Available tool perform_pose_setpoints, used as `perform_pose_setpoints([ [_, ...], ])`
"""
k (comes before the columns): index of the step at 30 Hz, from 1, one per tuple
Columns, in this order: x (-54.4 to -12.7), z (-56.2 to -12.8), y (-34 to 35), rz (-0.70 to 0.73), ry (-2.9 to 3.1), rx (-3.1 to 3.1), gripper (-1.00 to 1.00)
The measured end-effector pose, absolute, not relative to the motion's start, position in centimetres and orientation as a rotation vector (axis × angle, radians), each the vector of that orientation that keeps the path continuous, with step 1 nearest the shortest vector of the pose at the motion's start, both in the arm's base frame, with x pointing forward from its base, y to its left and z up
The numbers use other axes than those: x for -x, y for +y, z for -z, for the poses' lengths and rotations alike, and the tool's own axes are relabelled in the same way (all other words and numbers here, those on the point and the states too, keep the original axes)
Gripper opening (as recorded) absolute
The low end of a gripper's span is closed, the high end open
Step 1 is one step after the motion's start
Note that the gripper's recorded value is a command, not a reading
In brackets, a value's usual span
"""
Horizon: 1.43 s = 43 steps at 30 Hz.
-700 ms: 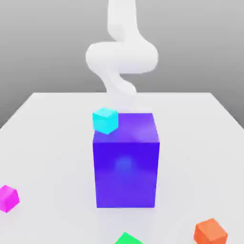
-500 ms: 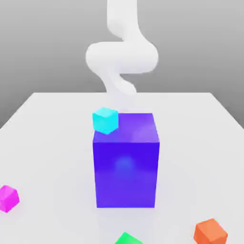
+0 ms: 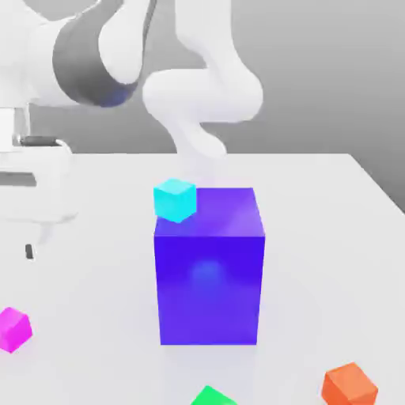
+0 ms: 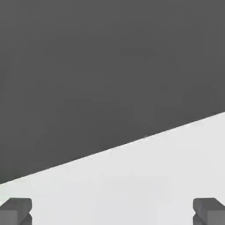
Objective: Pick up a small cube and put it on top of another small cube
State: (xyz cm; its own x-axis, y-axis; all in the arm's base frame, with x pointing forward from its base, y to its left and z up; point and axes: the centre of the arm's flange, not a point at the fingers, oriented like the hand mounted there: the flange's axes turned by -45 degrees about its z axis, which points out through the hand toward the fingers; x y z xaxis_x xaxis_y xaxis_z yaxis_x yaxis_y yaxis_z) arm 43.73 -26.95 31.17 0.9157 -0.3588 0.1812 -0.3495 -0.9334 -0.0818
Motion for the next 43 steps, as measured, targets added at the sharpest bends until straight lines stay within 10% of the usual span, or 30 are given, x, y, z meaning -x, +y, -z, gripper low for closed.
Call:
perform_pose_setpoints([
  [11,-36.8,-14.5,-33.1,0.003,0.722,3.06,0.0],
  [12,-36.7,-13.4,-33.1,0.002,0.724,3.058,-1.0],
  [24,-37.4,-18.8,-32.3,0.0,0.69,3.063,-1.0],
  [39,-53.2,-19.3,0.6,-0.001,-0.522,3.097,-1.0],
  [40,-53.2,-18.4,0.9,-0.001,-0.531,3.095,1.0],
  [43,-53.2,-18.4,0.9,-0.001,-0.531,3.095,1.0],
])
